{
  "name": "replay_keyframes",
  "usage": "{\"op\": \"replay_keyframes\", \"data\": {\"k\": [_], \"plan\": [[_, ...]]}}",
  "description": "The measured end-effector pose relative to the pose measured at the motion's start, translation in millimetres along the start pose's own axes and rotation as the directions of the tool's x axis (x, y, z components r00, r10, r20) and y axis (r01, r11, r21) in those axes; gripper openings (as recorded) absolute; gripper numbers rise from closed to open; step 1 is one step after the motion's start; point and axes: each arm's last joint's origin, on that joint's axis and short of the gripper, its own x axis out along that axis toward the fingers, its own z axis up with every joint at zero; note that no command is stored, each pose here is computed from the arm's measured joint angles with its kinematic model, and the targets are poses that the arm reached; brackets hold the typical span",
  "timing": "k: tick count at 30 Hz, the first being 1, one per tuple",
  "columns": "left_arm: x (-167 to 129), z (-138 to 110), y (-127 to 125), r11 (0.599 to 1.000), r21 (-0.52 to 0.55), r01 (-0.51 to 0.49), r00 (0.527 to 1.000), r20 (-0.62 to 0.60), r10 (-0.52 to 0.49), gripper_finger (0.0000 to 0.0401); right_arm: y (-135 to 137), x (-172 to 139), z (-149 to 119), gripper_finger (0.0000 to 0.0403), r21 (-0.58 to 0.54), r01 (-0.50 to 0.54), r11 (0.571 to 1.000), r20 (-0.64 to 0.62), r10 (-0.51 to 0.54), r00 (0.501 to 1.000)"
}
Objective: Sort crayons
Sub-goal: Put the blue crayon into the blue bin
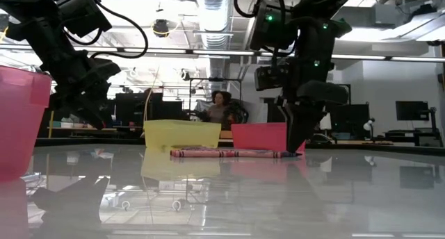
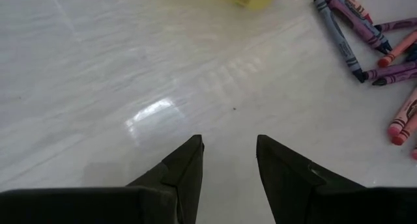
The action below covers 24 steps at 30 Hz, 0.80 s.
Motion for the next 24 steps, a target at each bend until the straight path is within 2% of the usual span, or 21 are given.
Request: {"op": "replay_keyframes", "data": {"k": [24], "plan": [[0.0,0.3,0.5,1.000,-0.019,-0.013,1.000,0.012,0.013,0.0133,-8.3,3.6,6.6,0.0064,-0.068,0.030,0.997,0.058,-0.026,0.998]]}}
